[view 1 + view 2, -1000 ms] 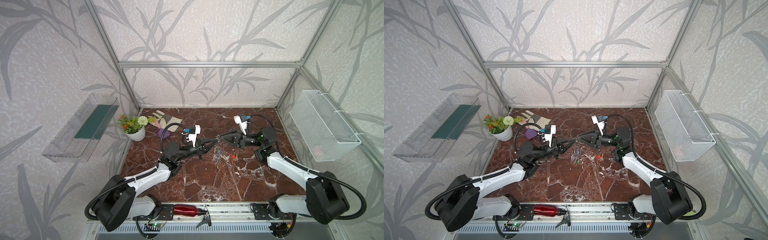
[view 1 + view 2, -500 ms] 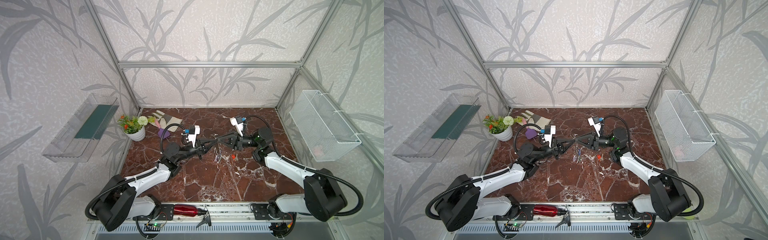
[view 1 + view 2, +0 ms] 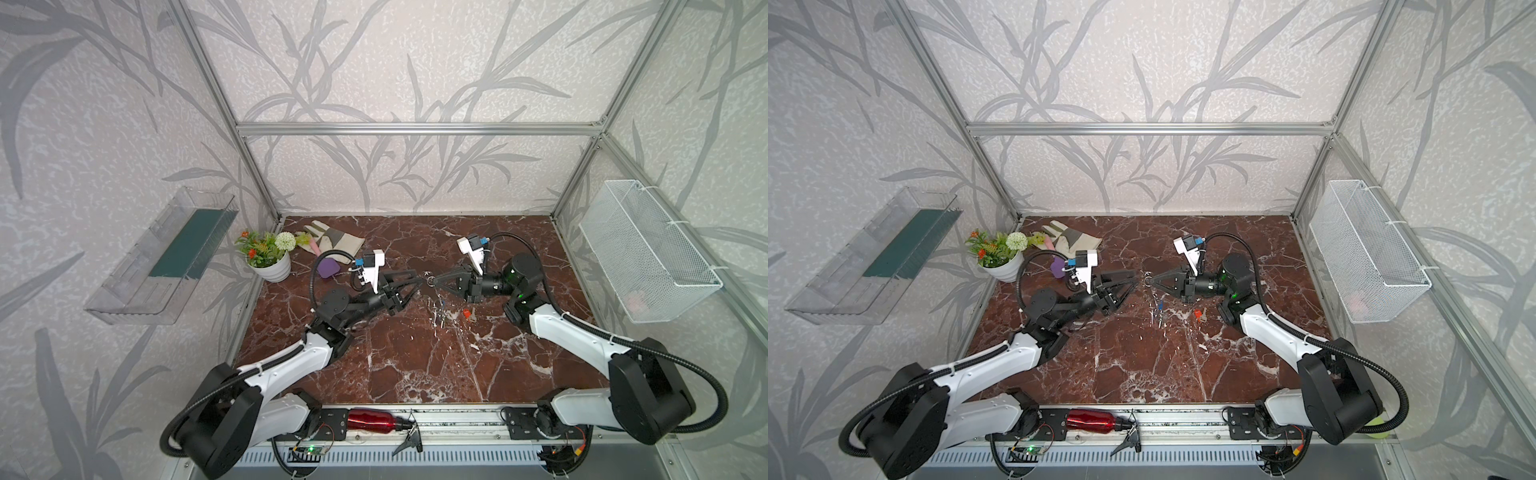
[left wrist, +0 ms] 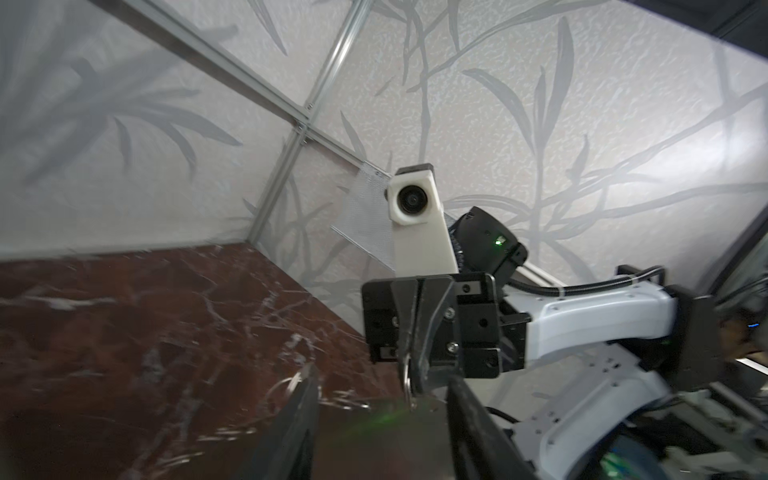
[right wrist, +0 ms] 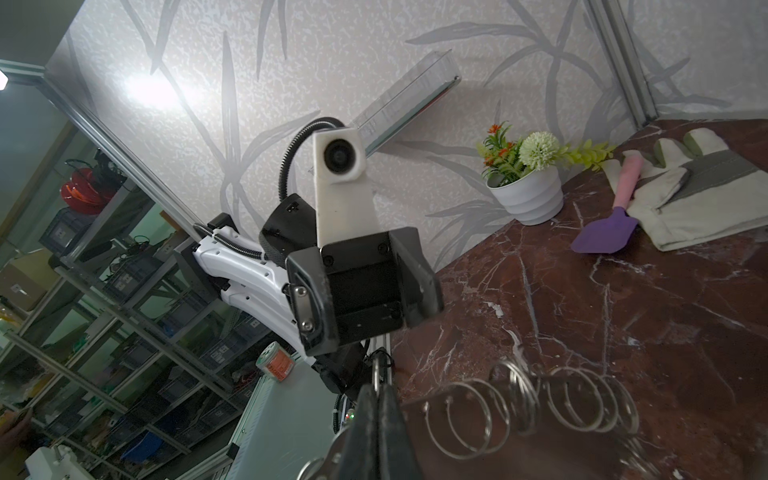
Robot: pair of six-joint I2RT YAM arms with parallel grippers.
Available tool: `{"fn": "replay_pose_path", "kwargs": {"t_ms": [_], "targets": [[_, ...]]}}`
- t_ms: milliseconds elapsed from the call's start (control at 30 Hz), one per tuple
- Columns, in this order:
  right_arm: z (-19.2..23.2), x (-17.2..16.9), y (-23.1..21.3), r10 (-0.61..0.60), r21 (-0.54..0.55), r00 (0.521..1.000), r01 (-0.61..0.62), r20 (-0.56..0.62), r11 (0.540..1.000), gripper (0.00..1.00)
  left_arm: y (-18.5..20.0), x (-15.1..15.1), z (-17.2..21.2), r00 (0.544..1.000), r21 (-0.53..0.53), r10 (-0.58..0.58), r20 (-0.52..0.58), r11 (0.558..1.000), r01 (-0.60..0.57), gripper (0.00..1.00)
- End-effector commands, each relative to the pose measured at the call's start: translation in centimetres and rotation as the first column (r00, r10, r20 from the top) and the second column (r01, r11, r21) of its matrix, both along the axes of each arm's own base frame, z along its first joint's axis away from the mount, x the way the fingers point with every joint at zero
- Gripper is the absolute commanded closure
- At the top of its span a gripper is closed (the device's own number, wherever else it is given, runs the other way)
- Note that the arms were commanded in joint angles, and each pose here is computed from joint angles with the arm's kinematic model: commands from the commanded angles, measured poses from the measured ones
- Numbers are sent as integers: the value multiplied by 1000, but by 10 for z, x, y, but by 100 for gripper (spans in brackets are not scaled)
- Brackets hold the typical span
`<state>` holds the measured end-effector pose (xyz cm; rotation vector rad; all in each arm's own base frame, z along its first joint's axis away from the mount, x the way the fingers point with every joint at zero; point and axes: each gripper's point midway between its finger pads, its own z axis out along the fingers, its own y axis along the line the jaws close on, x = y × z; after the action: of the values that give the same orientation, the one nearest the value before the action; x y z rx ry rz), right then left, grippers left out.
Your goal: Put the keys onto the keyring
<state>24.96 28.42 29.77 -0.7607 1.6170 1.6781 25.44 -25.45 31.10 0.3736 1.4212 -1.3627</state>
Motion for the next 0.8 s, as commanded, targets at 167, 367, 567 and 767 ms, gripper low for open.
{"fn": "replay_pose_path", "kwargs": {"t_ms": [167, 367, 567, 767], "targets": [[11, 12, -4, -140, -64, 987, 145, 79, 987, 100, 51, -11, -3, 972, 165, 236, -17, 959, -230, 11], [3, 19, -2, -219, -139, 969, 234, 116, 962, 100, 63, -14, -8, 956, 210, 294, 11, 934, -290, 4], [-6, 19, 3, -222, -191, 962, 251, 161, 949, 100, 52, -6, -16, 965, 241, 262, -21, 938, -250, 4], [-8, 12, 5, -203, -206, 954, 249, 222, 946, 100, 47, 1, -24, 966, 279, 257, -17, 929, -243, 7]]}}
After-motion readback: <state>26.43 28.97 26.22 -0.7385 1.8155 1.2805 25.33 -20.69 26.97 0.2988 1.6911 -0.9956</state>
